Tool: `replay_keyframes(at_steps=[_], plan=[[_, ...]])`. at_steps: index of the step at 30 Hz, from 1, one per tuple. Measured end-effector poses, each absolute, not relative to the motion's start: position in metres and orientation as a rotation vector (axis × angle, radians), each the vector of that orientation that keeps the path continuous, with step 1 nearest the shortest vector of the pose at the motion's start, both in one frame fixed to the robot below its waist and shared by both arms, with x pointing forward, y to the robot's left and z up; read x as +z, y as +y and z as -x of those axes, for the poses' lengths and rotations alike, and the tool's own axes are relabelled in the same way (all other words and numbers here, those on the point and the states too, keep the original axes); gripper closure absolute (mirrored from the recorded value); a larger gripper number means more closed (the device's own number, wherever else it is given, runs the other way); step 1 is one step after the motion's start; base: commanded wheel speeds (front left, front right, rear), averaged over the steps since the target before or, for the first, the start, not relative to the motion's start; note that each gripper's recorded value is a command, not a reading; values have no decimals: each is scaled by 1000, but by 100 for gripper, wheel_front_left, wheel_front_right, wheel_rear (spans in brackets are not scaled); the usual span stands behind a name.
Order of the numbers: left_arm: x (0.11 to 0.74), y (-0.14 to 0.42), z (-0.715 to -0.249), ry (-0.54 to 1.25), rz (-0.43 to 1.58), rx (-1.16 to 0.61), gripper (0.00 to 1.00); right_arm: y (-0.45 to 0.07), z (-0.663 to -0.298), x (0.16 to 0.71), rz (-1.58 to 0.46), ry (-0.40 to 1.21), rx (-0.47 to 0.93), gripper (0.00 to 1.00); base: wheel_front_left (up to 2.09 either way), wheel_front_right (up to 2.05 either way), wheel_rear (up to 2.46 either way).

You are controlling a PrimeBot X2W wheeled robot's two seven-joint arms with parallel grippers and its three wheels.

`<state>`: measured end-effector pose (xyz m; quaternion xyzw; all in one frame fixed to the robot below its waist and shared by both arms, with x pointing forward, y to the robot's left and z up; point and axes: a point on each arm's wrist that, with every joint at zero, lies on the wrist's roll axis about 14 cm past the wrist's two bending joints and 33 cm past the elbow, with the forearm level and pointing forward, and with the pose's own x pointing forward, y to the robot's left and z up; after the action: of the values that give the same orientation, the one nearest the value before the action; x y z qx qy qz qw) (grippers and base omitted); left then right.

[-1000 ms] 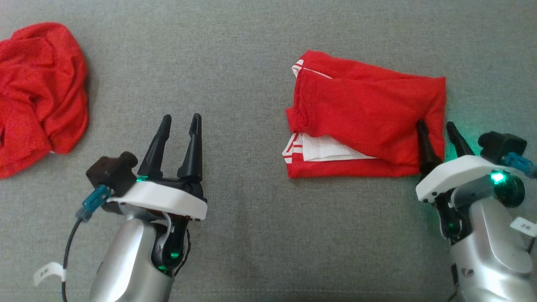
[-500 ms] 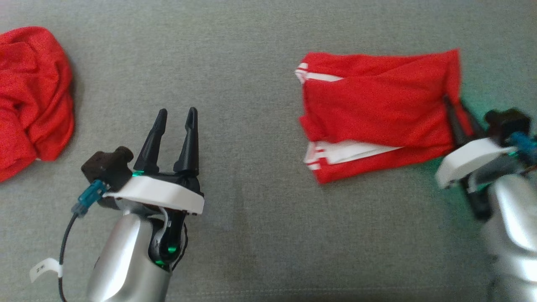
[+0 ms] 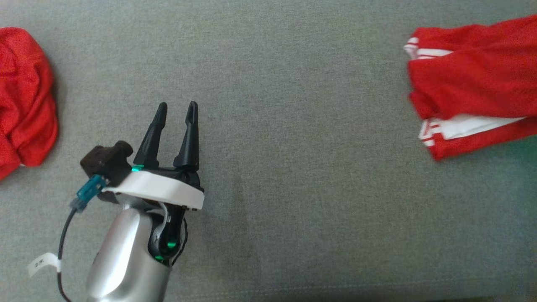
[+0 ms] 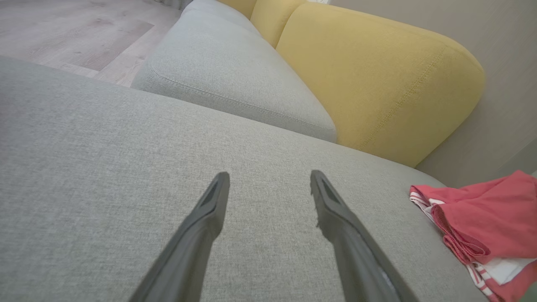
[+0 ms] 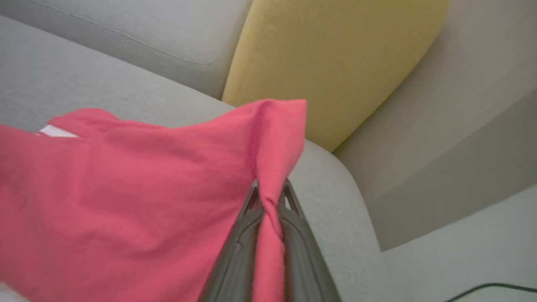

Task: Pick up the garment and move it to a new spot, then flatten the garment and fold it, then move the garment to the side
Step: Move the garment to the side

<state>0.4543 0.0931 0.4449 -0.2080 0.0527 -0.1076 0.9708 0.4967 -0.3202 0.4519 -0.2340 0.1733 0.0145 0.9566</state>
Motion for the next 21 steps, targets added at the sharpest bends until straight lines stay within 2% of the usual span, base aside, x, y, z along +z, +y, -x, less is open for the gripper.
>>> replay_keyframes(at_steps=[10,21], plan=[[443,97,-453,109,411,-212,0,-381,-496,461,448,437,-178,100,0,0,0],[442,94,-454,113,413,-219,0,-386,-492,465,399,421,-220,100,0,0,0]])
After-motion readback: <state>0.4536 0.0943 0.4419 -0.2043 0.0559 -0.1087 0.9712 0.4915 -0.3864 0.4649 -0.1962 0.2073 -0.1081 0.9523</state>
